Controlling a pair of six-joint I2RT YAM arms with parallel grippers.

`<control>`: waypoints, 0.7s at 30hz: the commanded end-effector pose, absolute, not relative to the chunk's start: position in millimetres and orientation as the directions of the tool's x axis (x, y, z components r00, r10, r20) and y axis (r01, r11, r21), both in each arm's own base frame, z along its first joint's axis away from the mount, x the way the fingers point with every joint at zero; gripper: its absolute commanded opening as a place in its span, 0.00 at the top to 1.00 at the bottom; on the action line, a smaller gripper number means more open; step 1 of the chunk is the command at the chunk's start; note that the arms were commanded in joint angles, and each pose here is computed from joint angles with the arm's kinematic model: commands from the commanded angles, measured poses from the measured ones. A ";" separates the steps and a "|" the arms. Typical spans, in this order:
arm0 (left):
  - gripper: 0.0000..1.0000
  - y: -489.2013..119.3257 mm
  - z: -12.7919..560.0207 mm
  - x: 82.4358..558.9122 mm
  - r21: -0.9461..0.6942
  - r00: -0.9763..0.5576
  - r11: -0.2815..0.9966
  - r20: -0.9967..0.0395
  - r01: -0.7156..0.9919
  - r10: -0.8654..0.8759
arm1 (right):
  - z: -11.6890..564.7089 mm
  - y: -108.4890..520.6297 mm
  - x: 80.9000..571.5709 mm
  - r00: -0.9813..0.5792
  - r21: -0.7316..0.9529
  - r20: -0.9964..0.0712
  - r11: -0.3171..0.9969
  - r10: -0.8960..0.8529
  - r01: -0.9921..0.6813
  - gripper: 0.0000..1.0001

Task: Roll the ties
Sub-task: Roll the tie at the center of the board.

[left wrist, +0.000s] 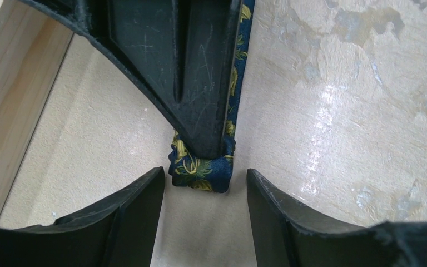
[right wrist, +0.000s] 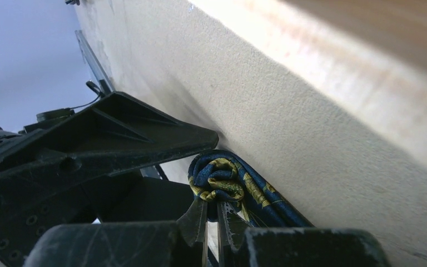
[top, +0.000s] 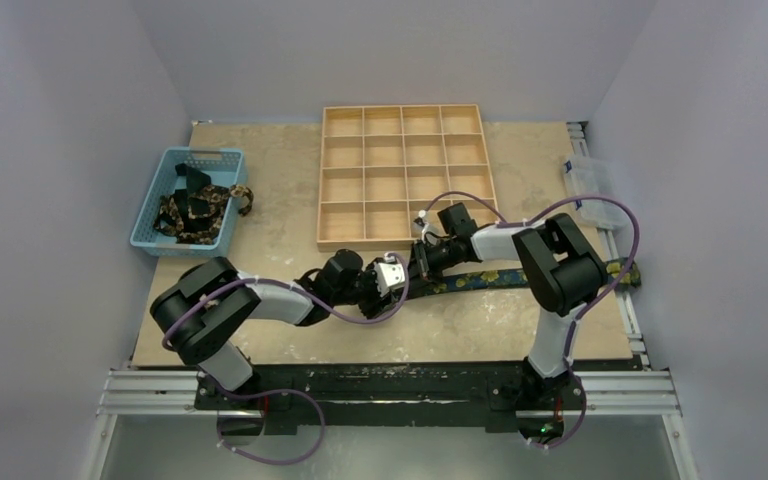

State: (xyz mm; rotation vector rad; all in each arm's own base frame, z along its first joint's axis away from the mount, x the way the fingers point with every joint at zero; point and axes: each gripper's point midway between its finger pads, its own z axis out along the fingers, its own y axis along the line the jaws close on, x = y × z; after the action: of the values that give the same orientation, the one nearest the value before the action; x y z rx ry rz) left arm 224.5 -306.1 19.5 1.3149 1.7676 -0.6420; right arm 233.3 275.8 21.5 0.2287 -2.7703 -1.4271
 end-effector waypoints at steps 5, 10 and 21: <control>0.42 -311.5 19.9 225.3 0.066 -0.102 0.320 -0.870 0.945 0.482 | -34.5 209.9 214.0 -0.989 0.629 0.147 0.773 -0.017 0.080 1.00; 0.36 -320.6 20.8 225.4 0.064 -0.079 0.280 -0.878 0.958 0.472 | -41.5 210.5 203.6 -0.976 0.654 0.205 0.752 -0.068 0.084 1.00; 0.70 -327.6 7.4 231.3 0.072 -0.065 0.254 -0.866 0.965 0.495 | -44.4 210.6 208.4 -0.980 0.654 0.186 0.752 -0.065 0.074 1.00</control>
State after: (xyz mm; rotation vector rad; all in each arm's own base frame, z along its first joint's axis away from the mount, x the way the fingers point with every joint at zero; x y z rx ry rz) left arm 227.9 -332.3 17.5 1.3161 1.6722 -0.7481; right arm 223.8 255.7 16.2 0.3573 -2.6855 -1.4750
